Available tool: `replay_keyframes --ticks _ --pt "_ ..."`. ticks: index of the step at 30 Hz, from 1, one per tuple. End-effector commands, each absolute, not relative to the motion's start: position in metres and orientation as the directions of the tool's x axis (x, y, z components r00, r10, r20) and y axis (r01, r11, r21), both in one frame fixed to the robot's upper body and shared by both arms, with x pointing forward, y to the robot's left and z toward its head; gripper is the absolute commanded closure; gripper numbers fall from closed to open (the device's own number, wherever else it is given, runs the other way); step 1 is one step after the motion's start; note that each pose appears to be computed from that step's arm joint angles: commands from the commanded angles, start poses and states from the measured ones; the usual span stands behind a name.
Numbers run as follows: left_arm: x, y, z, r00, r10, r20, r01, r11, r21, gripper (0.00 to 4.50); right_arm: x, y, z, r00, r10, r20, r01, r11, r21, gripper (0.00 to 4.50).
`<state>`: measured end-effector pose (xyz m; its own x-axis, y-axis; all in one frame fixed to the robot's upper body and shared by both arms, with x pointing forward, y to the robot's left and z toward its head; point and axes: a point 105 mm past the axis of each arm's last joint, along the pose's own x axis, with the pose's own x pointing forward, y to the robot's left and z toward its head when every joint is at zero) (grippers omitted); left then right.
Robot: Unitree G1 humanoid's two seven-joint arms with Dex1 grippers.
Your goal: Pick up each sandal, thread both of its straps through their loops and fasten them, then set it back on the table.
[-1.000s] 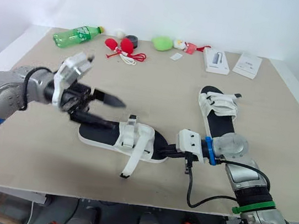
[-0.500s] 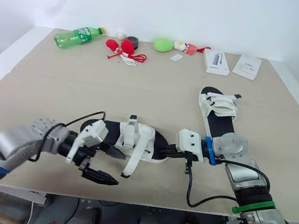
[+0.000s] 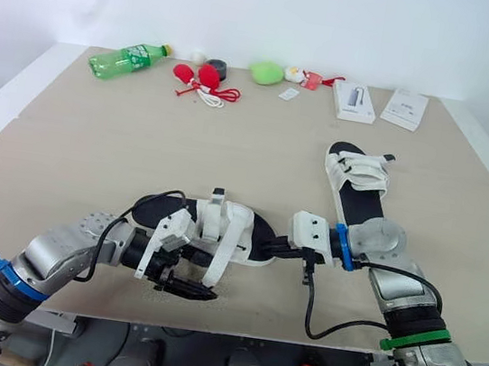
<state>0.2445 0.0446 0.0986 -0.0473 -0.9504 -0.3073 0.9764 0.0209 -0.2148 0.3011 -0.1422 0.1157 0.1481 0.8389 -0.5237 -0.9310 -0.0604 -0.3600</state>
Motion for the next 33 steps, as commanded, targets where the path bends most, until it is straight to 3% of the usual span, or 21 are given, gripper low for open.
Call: replay_keyframes --ticks 1,5,12,18,23,27,33 --pt "0.243 0.050 0.104 -0.061 -0.950 -0.306 0.974 0.010 -0.224 2.57 0.294 -0.149 0.098 0.122 0.799 -0.588 -0.949 -0.079 -0.304 4.50" --pt "0.243 0.059 0.105 -0.088 -0.947 -0.309 0.955 0.008 -0.296 4.45 0.294 -0.149 0.098 0.122 0.798 -0.590 -0.949 -0.080 -0.305 4.50" --pt "0.251 0.064 0.127 -0.114 -0.961 -0.252 0.918 -0.005 -0.396 4.45 0.296 -0.148 0.099 0.124 0.798 -0.590 -0.947 -0.082 -0.310 4.50" --pt "0.251 0.062 0.161 -0.186 -0.973 -0.136 0.865 -0.097 -0.493 4.45 0.296 -0.148 0.099 0.125 0.798 -0.590 -0.947 -0.081 -0.310 4.50" --pt "0.286 0.051 0.189 -0.057 -0.994 -0.091 0.887 -0.009 -0.461 4.45 0.297 -0.151 0.099 0.132 0.794 -0.594 -0.948 -0.074 -0.310 4.50" --pt "0.298 0.035 0.185 -0.020 -0.991 -0.135 0.901 0.041 -0.432 4.45 0.298 -0.150 0.099 0.135 0.794 -0.593 -0.947 -0.073 -0.313 4.50" --pt "0.293 0.024 0.168 -0.074 -0.979 -0.192 0.882 0.025 -0.471 4.45 0.299 -0.150 0.100 0.139 0.794 -0.592 -0.946 -0.070 -0.317 4.50"
